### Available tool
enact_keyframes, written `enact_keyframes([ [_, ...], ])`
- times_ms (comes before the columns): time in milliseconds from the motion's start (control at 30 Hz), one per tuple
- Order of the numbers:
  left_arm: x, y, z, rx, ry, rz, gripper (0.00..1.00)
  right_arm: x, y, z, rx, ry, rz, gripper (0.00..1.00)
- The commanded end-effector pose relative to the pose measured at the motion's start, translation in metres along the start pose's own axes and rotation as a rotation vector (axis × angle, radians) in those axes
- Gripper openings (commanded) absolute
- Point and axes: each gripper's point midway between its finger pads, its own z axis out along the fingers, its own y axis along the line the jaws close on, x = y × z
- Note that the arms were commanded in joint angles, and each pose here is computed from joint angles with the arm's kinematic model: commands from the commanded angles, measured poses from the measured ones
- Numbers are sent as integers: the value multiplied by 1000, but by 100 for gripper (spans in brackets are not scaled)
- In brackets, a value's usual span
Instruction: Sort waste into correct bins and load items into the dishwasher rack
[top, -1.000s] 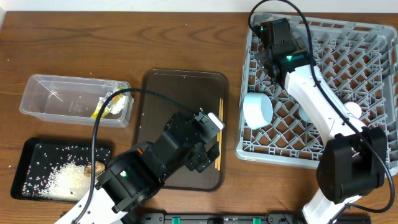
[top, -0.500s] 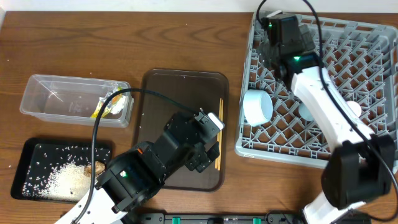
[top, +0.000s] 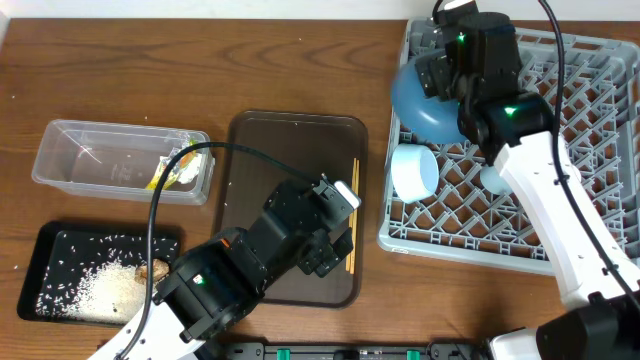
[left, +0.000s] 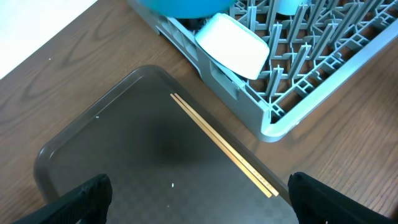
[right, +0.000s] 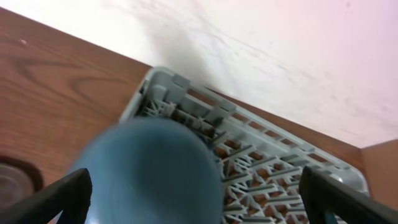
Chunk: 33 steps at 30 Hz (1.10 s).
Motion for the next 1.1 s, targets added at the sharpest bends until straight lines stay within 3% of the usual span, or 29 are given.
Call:
enact_keyframes([
  [0,-8,1,-6,3,-26,-16,91,-7,2,-12,-17,-26,56,99],
  [233,-8,3,-6,-9,-26,-17,91,-8,-8,-46,-28,-29,214,99],
  [467,-23,64,-44,-329,-136,-229,91,-8,1,-96,-175,-32,365,99],
  [667,-34,96,-100,-421,-287,-355,91,1,1,-131,-231,-5,492,99],
  [833,-7,122,-132,-530,-302,-492,91,-2,1,-160,-291,-39,510,99],
  [1067,47,136,-136,-626,-160,-677,91,1,7,-185,-362,-56,470,99],
])
